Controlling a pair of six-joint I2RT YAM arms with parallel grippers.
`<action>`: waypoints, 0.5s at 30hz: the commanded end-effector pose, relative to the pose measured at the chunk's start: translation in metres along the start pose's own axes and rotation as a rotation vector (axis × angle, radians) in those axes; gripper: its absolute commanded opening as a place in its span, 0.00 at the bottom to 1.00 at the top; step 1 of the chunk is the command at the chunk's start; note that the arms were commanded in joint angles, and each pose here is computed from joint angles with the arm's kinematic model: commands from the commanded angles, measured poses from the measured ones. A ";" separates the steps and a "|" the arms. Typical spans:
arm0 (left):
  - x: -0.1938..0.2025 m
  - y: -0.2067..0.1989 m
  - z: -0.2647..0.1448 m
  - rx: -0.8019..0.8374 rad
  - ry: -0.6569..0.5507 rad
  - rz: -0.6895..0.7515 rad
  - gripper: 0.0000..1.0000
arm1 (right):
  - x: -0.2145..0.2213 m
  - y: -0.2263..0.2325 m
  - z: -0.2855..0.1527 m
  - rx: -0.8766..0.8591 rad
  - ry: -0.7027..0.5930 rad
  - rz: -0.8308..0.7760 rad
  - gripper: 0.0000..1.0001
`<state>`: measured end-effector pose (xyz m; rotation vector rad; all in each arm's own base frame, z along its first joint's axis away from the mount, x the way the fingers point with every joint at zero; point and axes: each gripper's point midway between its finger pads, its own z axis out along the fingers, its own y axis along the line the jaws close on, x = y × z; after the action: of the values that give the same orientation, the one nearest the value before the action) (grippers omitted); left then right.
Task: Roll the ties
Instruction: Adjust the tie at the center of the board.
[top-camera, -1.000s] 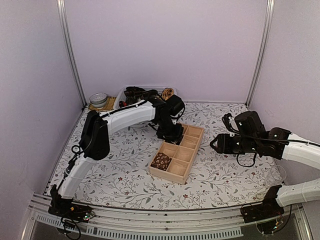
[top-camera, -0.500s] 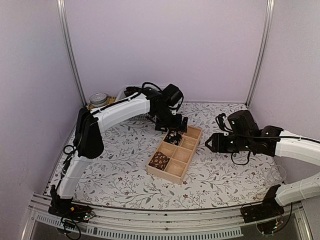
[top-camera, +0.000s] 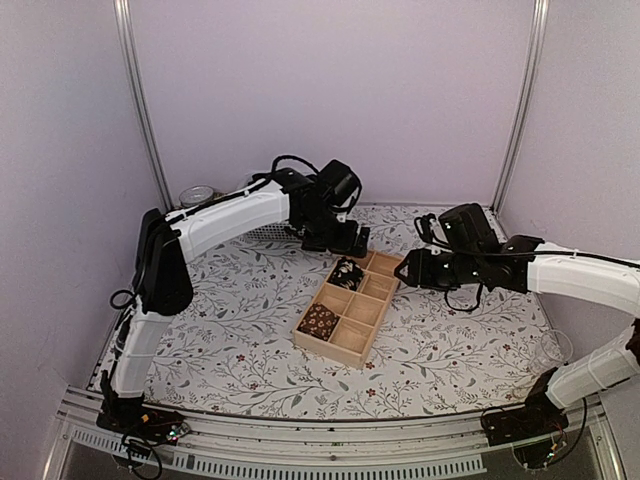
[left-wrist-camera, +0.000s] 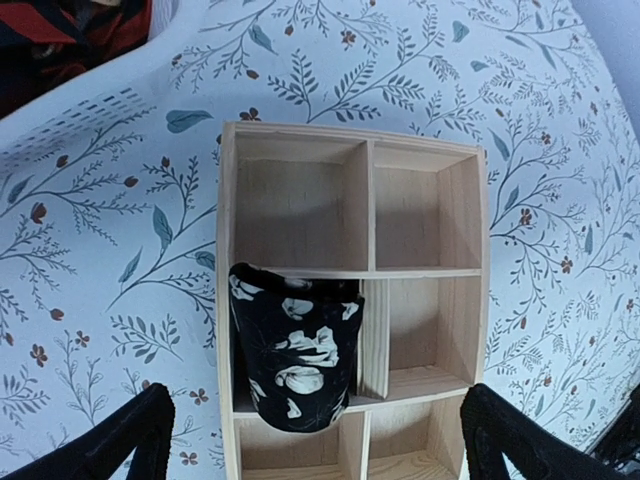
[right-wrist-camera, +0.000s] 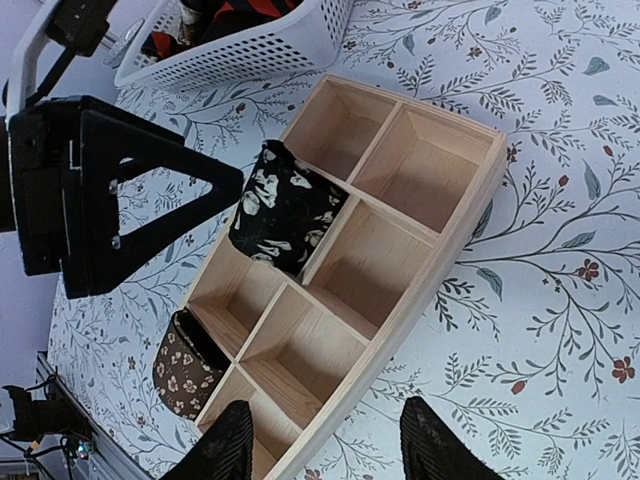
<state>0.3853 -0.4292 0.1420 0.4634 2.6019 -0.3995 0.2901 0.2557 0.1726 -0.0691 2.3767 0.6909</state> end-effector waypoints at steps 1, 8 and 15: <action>0.007 0.004 0.018 -0.036 0.018 0.050 1.00 | -0.006 -0.001 0.010 -0.029 0.003 0.040 0.50; 0.017 0.005 0.036 -0.068 0.050 0.059 1.00 | -0.008 -0.015 0.009 0.012 -0.004 0.041 0.50; 0.024 -0.001 0.044 -0.142 0.044 0.124 1.00 | -0.002 -0.018 0.013 0.011 0.009 0.044 0.50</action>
<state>0.3896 -0.4306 0.0883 0.5232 2.6500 -0.2411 0.3014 0.2465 0.1705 -0.0180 2.3725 0.7063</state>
